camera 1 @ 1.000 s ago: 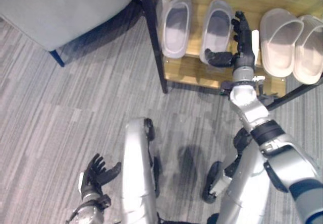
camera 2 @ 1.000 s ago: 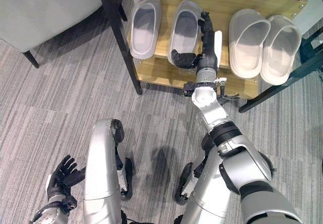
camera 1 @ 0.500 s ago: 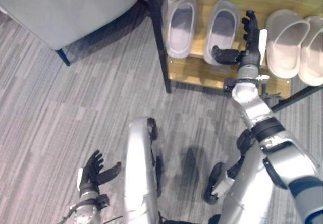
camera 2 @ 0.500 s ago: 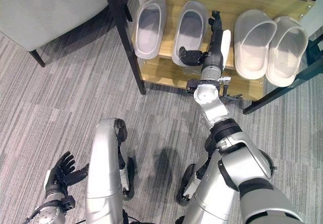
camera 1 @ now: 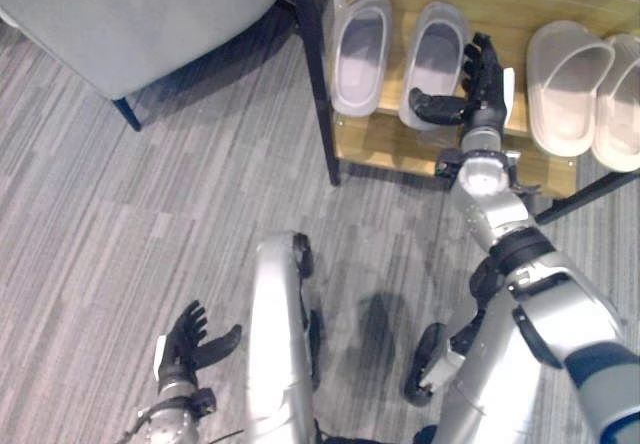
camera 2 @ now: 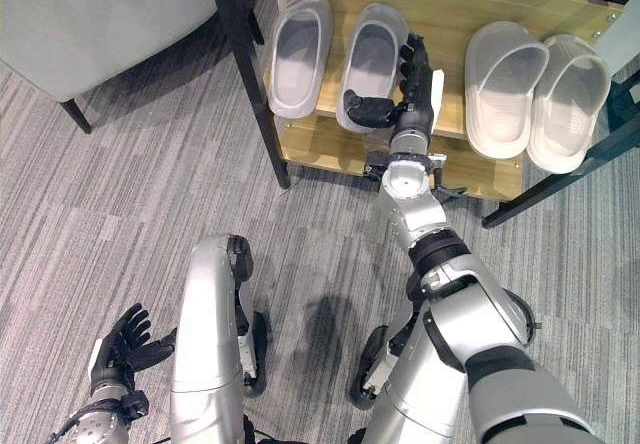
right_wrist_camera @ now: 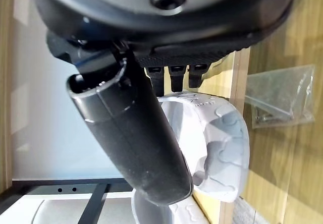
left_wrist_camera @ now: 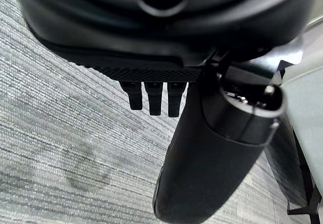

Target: Arrange the slippers neatly on the shoe rack.

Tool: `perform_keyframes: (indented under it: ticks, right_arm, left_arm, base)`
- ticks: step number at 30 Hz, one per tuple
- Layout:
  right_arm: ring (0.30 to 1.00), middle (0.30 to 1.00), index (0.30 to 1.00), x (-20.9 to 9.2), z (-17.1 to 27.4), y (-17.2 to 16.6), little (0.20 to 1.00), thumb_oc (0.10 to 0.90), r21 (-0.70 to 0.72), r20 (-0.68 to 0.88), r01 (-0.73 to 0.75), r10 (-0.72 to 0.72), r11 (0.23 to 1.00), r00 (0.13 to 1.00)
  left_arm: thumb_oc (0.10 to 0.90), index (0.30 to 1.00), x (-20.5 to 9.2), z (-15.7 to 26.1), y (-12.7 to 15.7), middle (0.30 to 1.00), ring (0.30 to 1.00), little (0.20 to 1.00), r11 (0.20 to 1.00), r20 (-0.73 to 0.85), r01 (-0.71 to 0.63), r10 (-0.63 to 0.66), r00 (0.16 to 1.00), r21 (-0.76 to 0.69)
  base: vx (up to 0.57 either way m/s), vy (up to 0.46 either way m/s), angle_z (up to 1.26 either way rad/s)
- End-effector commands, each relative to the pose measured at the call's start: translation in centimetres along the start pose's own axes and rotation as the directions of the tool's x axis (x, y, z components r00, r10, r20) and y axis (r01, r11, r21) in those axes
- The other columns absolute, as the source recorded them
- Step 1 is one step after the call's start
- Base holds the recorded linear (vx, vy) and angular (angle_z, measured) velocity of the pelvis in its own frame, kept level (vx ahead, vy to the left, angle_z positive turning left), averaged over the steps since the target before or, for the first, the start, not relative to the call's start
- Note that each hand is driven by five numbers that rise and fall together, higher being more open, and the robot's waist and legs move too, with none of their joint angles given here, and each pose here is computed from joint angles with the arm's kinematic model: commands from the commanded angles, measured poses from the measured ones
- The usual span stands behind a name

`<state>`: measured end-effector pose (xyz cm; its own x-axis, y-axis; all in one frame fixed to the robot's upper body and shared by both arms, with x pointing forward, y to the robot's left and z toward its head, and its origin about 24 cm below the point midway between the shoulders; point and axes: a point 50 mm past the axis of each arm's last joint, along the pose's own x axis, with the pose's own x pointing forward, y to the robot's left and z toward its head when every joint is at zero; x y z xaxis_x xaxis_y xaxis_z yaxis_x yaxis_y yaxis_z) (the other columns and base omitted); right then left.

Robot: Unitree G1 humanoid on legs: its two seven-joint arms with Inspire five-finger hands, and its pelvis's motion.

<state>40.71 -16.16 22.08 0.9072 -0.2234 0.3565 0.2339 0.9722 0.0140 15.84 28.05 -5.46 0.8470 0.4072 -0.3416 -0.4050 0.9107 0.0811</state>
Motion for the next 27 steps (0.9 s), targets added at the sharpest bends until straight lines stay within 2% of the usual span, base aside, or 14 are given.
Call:
perform_keyframes:
  ticks: [1,7,14,18,25,27]
  right_arm:
    - [0.900,0.900,0.900,1.9,8.3,2.7,0.900,0.800,0.063,0.274,-0.130,0.108,0.990,0.956]
    - [0.900,0.900,0.900,2.0,9.0,2.8,0.900,0.800,0.072,0.293,-0.163,0.135,0.984,0.947]
    - [0.900,0.900,0.900,1.7,9.1,4.3,0.900,0.800,0.064,0.293,-0.200,0.173,0.978,0.940]
    - [0.900,0.900,0.900,1.8,9.0,3.6,0.900,0.800,0.114,0.284,-0.142,0.104,0.983,0.953]
    - [0.900,0.900,0.900,1.2,9.4,0.4,0.900,0.800,0.067,0.393,-0.006,-0.020,0.998,0.919]
    - [0.900,0.900,0.900,-1.2,9.4,-0.7,0.900,0.800,0.187,0.474,-0.023,-0.070,0.982,0.878]
  left_arm:
    - [0.800,0.900,-0.5,1.9,0.9,0.900,0.900,0.900,0.988,0.072,0.097,-0.106,0.992,0.119]
    - [0.800,0.900,-0.6,1.8,1.1,0.900,0.900,0.900,0.985,0.065,0.107,-0.116,0.991,0.137]
    - [0.800,0.900,-0.7,1.6,0.8,0.900,0.900,0.900,0.982,0.057,0.126,-0.135,0.989,0.140]
    - [0.800,0.900,-0.8,1.2,0.8,0.900,0.900,0.900,0.993,0.034,0.098,-0.100,0.994,0.063]
    - [0.800,0.900,-0.7,1.9,0.6,0.900,0.900,0.900,0.999,0.085,0.031,-0.030,0.996,-0.016]
    - [0.800,0.900,-0.3,2.9,0.2,0.900,0.900,0.900,0.997,0.142,-0.016,0.027,0.989,-0.072]
  base:
    - [0.00,0.000,0.00]
    - [0.00,0.000,0.00]
    - [0.00,0.000,0.00]
    - [0.00,0.000,0.00]
    - [0.00,0.002,0.00]
    - [0.01,0.022,0.08]
